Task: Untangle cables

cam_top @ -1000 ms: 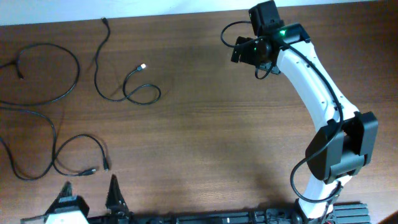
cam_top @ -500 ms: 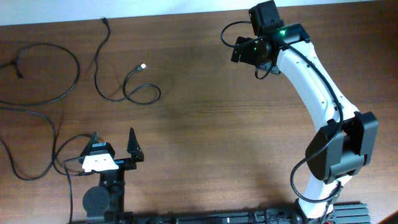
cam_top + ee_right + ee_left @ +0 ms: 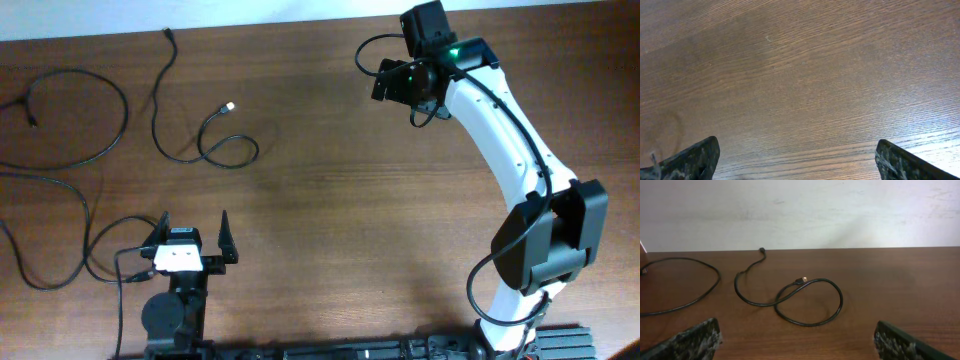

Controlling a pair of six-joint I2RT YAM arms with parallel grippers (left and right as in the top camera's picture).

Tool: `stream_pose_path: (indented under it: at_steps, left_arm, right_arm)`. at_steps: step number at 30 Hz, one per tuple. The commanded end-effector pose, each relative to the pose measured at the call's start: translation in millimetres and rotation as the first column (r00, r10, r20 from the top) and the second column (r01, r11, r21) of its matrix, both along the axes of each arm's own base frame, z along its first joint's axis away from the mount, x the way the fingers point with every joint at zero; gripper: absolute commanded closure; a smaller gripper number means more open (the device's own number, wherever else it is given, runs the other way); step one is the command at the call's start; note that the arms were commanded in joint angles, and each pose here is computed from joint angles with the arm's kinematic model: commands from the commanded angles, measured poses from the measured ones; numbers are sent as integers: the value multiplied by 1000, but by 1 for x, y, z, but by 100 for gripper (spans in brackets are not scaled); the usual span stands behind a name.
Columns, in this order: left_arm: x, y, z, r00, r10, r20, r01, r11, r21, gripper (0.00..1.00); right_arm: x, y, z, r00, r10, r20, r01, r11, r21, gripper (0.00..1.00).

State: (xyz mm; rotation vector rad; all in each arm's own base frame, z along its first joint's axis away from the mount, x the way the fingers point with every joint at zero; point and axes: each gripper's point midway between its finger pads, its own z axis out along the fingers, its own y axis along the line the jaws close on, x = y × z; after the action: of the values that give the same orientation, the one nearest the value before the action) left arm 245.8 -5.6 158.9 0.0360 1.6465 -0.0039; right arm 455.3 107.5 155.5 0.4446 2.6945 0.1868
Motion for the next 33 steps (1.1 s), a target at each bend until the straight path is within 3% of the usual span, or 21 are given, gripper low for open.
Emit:
stream_pose_path:
  at_steps: [1,33]
  left_arm:
    - [0,-4,-3,1000,-25,-4,25,999,34,1]
    - [0,-4,-3,1000,-26,-3,27,998,56,1]
  right_arm:
    - [-1,1,-3,1000,8,-6,-8,1000,-5,2]
    - [5,-28,-2,998,-56,-5,56,998,-5,2]
